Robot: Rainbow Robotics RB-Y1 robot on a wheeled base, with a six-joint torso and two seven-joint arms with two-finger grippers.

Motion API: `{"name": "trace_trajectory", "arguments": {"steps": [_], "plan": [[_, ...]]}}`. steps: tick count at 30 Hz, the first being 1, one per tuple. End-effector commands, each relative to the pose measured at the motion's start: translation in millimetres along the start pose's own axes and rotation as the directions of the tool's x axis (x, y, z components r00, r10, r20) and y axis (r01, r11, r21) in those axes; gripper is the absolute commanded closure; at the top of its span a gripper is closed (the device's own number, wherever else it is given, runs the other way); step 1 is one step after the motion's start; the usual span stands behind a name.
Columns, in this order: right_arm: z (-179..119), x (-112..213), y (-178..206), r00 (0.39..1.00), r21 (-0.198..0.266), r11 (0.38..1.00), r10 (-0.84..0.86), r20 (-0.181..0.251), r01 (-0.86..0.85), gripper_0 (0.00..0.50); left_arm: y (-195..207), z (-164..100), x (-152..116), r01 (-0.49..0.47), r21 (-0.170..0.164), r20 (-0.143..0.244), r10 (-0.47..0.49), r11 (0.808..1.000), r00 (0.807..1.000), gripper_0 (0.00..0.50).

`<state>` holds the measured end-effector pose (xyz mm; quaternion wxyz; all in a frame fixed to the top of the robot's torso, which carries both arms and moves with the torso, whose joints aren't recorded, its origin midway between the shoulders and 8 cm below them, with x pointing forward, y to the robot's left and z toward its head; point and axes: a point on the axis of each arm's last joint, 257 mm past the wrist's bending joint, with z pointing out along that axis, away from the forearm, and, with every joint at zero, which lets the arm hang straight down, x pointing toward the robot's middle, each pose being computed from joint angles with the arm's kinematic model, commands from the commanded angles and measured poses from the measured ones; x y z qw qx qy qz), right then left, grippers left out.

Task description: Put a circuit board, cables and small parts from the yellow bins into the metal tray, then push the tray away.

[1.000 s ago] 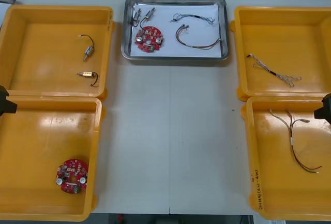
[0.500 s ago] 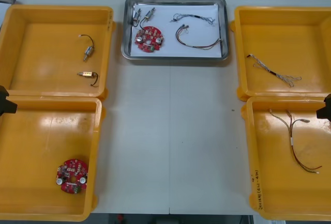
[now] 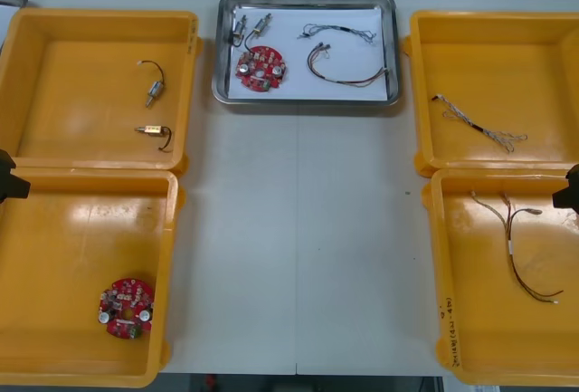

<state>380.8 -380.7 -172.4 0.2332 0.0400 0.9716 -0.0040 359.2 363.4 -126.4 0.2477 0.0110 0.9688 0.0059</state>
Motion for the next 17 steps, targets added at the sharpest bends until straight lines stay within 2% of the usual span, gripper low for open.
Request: {"name": "trace_trajectory", "arguments": {"steps": [1, 17], "plan": [[-6.0, 1.2, -11.1, 0.999, 0.031, 0.999, -0.035, -0.003, 0.035, 0.0, 12.6, -13.6, -2.1, -0.044, -0.049, 0.016, 0.044, 0.998, 0.999, 0.0], [-6.0, 1.2, -11.1, 0.999, 0.031, 0.999, -0.035, -0.003, 0.035, 0.0, 12.6, -13.6, -2.1, -0.044, -0.049, 0.016, 0.044, 0.998, 0.999, 0.0]]}}
